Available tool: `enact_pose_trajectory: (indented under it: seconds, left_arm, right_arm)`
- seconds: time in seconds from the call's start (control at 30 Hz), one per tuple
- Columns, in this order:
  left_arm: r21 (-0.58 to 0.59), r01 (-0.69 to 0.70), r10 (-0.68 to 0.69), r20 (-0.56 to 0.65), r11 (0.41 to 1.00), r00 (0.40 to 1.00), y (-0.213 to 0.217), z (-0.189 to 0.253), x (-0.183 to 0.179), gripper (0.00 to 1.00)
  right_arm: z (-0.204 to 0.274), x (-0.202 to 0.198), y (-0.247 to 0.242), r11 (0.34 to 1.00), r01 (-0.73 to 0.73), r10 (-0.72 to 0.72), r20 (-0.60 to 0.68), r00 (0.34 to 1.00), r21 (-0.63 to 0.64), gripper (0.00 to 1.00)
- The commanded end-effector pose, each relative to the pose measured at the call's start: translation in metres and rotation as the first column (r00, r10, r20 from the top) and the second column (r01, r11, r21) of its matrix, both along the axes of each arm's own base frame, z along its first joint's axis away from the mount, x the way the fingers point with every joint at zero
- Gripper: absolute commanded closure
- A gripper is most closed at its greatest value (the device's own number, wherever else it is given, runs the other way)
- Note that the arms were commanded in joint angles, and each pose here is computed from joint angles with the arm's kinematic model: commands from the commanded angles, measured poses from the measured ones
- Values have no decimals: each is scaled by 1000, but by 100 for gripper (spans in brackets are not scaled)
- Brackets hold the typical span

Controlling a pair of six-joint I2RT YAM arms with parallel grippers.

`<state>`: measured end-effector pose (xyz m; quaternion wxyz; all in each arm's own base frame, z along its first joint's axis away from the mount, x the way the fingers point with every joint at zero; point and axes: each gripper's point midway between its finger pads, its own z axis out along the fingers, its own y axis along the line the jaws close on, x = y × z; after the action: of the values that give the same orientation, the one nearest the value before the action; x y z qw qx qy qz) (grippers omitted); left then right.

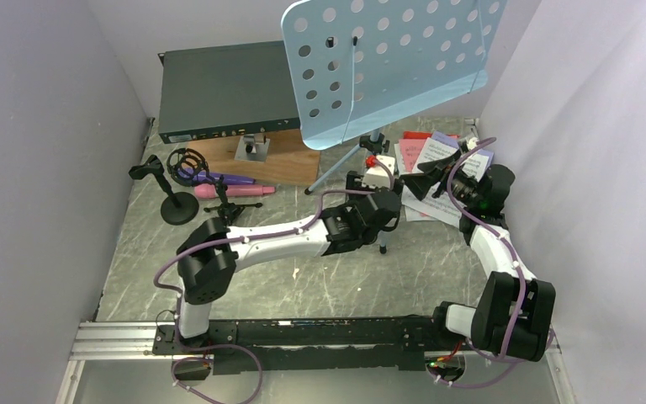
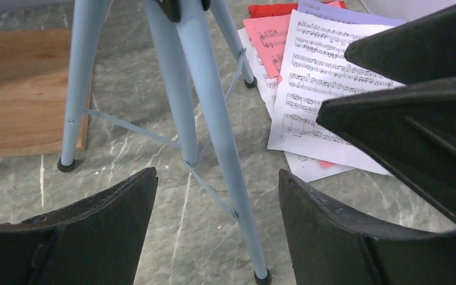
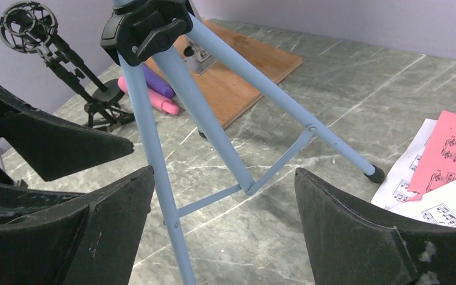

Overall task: Pack up the instrument practice props
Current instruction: Close the music stand at the center of the board.

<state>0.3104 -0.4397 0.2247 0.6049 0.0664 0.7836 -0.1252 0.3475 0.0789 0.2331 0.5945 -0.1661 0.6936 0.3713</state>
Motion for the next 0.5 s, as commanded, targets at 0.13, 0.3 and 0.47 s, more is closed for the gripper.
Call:
enact_pose_trajectory:
  seconds: [0.13, 0.3, 0.47]
  left_arm:
    - [-37, -50, 46, -93, 998, 995, -2, -14, 23, 51]
    - [-48, 36, -39, -61, 998, 997, -4, -10, 16, 92]
    - [-88, 107, -107, -4, 990, 994, 9, 11, 4, 100]
  right_arm:
    - [21, 5, -4, 1000, 0, 2, 76, 997, -31, 10]
    - [20, 2, -3, 999, -25, 29, 96, 995, -45, 10]
    - [17, -4, 1, 995, -66, 76, 138, 988, -79, 5]
